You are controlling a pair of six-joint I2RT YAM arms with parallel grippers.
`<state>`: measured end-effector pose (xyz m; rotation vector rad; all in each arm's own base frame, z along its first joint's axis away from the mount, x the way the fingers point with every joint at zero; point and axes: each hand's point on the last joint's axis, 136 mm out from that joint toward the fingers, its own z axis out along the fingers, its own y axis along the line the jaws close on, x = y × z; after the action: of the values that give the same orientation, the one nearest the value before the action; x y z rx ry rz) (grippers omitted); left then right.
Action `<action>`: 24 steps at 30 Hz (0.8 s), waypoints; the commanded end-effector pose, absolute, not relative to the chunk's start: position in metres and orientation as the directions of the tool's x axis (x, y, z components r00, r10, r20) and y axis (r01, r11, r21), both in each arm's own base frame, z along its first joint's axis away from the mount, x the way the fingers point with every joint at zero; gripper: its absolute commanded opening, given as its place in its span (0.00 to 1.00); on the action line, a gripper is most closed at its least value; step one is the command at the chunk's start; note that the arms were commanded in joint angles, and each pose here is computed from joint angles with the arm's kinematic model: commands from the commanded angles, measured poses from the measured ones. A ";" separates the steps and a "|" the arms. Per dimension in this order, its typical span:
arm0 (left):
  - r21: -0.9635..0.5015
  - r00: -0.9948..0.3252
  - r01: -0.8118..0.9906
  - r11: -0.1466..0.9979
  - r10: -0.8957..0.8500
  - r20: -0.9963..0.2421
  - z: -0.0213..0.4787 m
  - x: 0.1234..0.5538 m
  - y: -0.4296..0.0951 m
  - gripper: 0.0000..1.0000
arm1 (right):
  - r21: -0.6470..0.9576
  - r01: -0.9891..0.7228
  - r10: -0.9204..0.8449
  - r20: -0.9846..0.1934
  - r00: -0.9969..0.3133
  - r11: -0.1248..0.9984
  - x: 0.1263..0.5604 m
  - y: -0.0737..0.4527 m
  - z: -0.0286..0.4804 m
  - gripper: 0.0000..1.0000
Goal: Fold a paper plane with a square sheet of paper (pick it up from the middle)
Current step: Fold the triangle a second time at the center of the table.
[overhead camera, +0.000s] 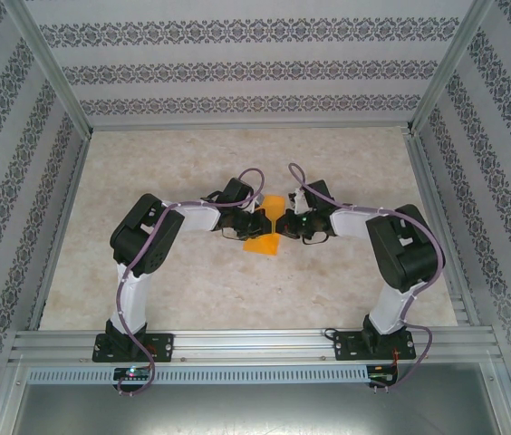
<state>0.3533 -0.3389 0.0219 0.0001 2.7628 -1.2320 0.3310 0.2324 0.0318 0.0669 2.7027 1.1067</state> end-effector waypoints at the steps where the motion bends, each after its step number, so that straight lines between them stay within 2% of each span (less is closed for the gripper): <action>1: -0.695 -0.997 0.034 0.718 -0.027 -0.077 0.005 0.337 -0.330 0.08 | 0.707 -0.055 0.114 -0.189 -0.975 0.705 0.337 0.240 0.029 0.02; 16: -0.731 -0.993 0.079 0.677 -0.008 -0.116 0.031 0.338 -0.337 0.11 | 0.598 -0.028 0.078 -0.150 -0.986 0.801 0.331 0.219 -0.007 0.02; 24: -0.694 -0.987 0.121 0.710 0.009 -0.163 0.043 0.345 -0.332 0.10 | 0.586 -0.037 0.055 -0.138 -0.989 0.810 0.325 0.217 -0.013 0.02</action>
<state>0.3450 -0.3310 0.0307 0.0321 2.7786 -1.1888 0.3356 0.2330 0.0165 -0.0063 2.7450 1.0619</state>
